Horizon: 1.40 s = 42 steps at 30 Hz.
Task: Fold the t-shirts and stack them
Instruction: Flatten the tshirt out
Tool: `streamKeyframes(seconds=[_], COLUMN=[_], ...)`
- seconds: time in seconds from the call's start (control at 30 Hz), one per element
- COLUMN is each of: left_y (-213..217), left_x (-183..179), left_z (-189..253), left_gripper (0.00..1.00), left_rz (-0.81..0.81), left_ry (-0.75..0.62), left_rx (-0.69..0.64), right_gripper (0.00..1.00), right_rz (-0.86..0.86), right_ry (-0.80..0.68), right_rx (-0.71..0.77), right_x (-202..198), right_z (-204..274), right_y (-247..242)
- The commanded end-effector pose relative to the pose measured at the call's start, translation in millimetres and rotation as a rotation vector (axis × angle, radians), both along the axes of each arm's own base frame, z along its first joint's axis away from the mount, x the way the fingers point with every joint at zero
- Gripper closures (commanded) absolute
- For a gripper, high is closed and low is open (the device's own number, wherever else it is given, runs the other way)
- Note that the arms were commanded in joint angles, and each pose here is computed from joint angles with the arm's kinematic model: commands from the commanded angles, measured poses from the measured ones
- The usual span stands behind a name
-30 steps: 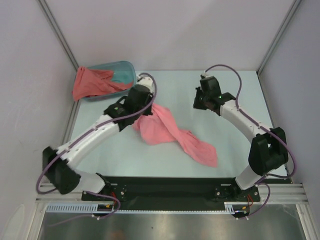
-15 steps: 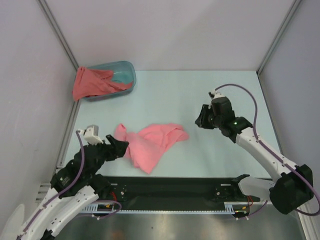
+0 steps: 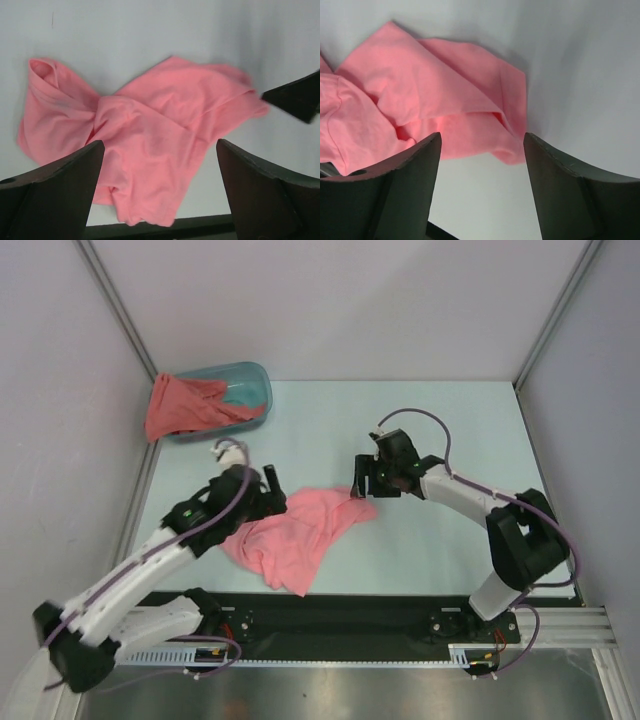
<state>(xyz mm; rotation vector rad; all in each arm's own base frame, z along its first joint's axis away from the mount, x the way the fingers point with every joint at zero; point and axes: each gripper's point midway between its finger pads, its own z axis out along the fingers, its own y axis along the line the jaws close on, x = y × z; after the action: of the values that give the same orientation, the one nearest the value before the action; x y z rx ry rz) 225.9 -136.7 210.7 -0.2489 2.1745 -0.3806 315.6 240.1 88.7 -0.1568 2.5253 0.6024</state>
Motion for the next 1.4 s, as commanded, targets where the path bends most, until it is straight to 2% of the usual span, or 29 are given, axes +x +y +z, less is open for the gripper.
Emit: streamKeyframes(seconds=[0.0,0.03,0.2,0.33,0.67,0.7,0.73,0.8,0.83,0.87,0.9,0.93,0.97,1.03,1.17,1.2,1.27,1.37], left_y=[-5,-3,1,-11,-3,1,-1,2,1,2,1,1,1,-1,-3,-7,-7,-8], left_x=[19,23,44,57,68,71,74,79,81,84,89,90,92,98,100,100,95,80], left_z=[-34,-39,-74,-101,-173,-176,-178,-183,-184,-182,-176,-171,-164,-137,-69,-52,4,85], left_gripper=[0.0,0.0,0.14,0.26,0.26,0.3,0.42,0.55,0.68,0.76,0.82,0.93,1.0,1.0,1.0,1.0,1.0,1.0], left_rz=[-0.023,-0.007,0.032,-0.049,-0.06,-0.047,-0.051,-0.045,-0.05,-0.052,-0.051,-0.05,-0.05,-0.046,-0.05,-0.068,-0.074,-0.111], left_ry=[0.071,0.075,0.114,0.158,0.331,0.337,0.336,0.353,0.357,0.354,0.338,0.326,0.31,0.238,0.085,0.047,-0.097,-0.3], left_rx=[0.164,0.19,0.264,0.262,0.363,0.362,0.352,0.343,0.333,0.328,0.319,0.312,0.306,0.275,0.205,0.175,0.102,0.003], right_gripper=[0.27,0.27,0.29,0.34,0.4,0.43,0.46,0.53,0.57,0.64,0.7,0.76,0.91,1.0,1.0,1.0,1.0,1.0], right_rz=[0.041,0.053,0.099,0.135,0.149,0.145,0.142,0.12,0.114,0.099,0.089,0.08,0.074,0.054,0.004,-0.016,-0.036,-0.097], right_ry=[-0.064,-0.06,-0.041,-0.062,-0.041,-0.043,-0.035,-0.038,-0.036,-0.046,-0.052,-0.062,-0.08,-0.102,-0.166,-0.216,-0.243,-0.342], right_rx=[-0.006,-0.006,0.004,-0.012,-0.06,-0.066,-0.07,-0.066,-0.065,-0.066,-0.068,-0.07,-0.068,-0.081,-0.087,-0.077,-0.077,-0.067], right_x=[24,25,25,23,31,34,35,43,44,47,49,50,52,56,56,57,53,45], right_z=[10,8,-1,-5,-33,-35,-39,-38,-38,-34,-32,-28,-19,-10,27,49,68,121], right_y=[15,18,32,42,47,46,45,41,40,36,33,31,28,19,-1,-6,-17,-39])
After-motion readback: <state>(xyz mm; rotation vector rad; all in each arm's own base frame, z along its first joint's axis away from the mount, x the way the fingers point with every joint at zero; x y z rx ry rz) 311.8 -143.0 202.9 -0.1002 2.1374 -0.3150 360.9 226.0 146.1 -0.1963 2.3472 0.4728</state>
